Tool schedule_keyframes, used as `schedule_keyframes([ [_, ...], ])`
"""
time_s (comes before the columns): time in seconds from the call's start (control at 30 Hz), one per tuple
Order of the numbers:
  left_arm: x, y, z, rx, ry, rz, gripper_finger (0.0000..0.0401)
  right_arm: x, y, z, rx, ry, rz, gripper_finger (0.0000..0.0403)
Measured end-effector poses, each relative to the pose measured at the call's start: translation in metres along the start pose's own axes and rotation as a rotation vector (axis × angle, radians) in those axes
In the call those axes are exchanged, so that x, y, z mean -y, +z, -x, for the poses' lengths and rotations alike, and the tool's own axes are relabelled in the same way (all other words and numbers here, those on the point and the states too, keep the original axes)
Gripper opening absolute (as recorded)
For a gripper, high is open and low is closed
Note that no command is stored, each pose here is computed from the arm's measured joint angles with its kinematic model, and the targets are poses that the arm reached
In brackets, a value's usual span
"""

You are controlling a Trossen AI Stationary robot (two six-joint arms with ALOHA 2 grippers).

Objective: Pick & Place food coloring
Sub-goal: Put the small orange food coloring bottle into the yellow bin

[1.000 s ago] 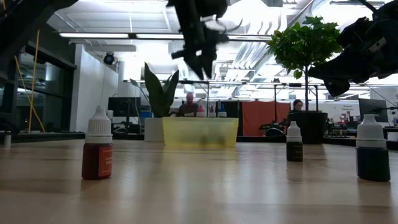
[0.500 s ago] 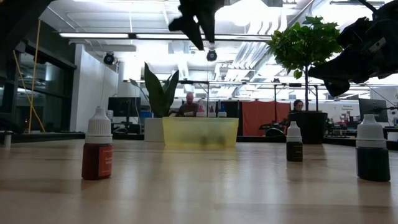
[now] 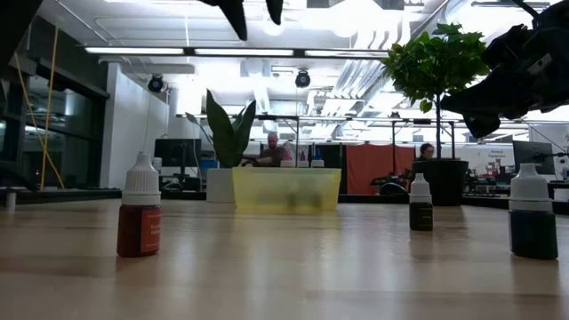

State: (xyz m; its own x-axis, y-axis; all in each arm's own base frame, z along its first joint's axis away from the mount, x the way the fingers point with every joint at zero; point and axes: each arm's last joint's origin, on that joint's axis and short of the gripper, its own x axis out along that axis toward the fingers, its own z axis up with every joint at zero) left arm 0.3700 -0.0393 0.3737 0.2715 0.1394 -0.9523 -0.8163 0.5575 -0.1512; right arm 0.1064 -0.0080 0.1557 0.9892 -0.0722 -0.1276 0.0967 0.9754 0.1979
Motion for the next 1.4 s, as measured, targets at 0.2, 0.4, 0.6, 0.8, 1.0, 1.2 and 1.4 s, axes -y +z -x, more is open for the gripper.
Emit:
schedule_keyframes([
  [0.2, 0.009, -0.032, -0.002, -0.031, 0.018, 0.122, 0.024, 0.0, 0.0, 0.0, 0.0, 0.0, 0.0, 0.0],
  [0.4, 0.018, -0.079, -0.007, -0.086, 0.056, 0.183, 0.024, 0.0, 0.0, 0.0, 0.0, 0.0, 0.0, 0.0],
  [0.6, 0.026, -0.128, -0.008, -0.13, 0.087, 0.198, 0.024, 0.0, 0.0, 0.0, 0.0, 0.0, 0.0, 0.0],
  [0.8, 0.038, -0.168, -0.01, -0.151, 0.015, 0.175, 0.024, 0.0, 0.0, 0.0, 0.0, 0.0, 0.0, 0.0],
  [1.0, 0.047, -0.197, -0.029, -0.158, -0.033, 0.18, 0.024, 0.0, 0.0, 0.0, 0.0, 0.0, 0.0, 0.0],
  [1.2, 0.058, -0.212, -0.059, -0.186, -0.028, 0.189, 0.024, 0.0, 0.0, 0.0, 0.0, 0.0, 0.0, 0.0],
  [1.4, 0.069, -0.213, -0.084, -0.19, -0.019, 0.191, 0.024, 0.0, 0.0, 0.0, 0.0, 0.0, 0.0, 0.0],
])
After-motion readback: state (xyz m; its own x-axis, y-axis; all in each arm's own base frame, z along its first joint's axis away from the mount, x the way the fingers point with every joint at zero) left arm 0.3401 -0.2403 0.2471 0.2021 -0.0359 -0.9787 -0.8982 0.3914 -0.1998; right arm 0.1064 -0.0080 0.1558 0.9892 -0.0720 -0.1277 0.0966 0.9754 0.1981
